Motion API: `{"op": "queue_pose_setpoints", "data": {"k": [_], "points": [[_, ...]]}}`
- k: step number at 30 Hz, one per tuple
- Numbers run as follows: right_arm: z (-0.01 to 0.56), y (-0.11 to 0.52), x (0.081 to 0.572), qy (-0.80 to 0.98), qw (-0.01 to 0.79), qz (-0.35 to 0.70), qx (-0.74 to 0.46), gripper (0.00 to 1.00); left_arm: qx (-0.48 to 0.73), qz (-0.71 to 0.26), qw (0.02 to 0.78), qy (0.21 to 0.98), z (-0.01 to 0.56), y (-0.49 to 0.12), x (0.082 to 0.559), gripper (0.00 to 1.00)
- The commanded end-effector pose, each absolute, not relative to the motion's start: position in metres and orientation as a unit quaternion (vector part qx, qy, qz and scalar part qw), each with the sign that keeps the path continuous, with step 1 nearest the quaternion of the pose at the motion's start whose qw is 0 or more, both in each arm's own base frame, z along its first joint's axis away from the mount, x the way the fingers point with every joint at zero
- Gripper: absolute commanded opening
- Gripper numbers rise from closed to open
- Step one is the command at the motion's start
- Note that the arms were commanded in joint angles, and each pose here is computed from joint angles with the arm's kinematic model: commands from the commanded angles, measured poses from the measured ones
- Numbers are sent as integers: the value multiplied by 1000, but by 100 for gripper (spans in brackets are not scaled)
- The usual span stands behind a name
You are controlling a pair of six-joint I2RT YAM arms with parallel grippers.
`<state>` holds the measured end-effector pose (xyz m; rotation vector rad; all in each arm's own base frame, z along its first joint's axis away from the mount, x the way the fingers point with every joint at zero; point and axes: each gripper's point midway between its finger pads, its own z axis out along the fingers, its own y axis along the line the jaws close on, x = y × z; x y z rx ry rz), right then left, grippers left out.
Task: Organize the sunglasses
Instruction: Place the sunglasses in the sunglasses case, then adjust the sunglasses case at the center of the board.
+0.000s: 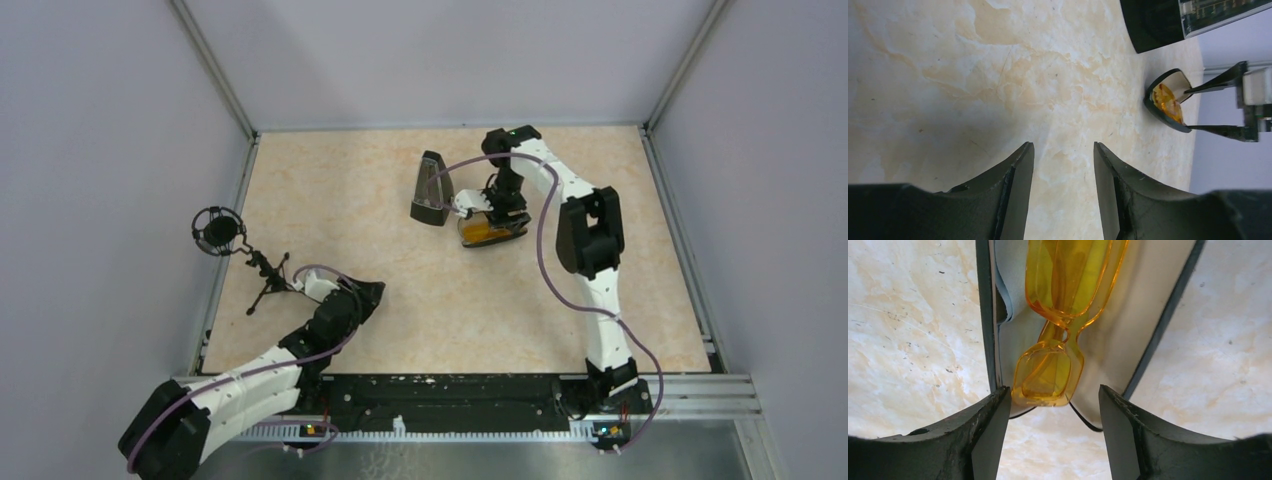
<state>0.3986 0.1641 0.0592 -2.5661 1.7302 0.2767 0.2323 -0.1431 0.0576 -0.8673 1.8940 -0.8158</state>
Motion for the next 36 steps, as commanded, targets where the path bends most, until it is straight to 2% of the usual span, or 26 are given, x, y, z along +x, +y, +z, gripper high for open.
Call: {"op": "queue_pose_setpoints", "data": {"k": [1, 10, 20, 29, 36], "points": [[115, 180, 397, 546, 85, 79, -830, 65, -318, -331, 463, 759, 74, -150, 243, 55], [149, 188, 412, 580, 181, 106, -787, 64, -218, -329, 485, 780, 89, -192, 255, 55], [129, 204, 450, 623, 252, 177, -719, 66, -88, -354, 475, 801, 93, -275, 248, 57], [102, 207, 451, 653, 230, 248, -677, 66, -39, -378, 443, 812, 74, -321, 235, 57], [85, 201, 438, 671, 197, 264, -664, 64, -28, -391, 417, 820, 61, -345, 232, 56]]}}
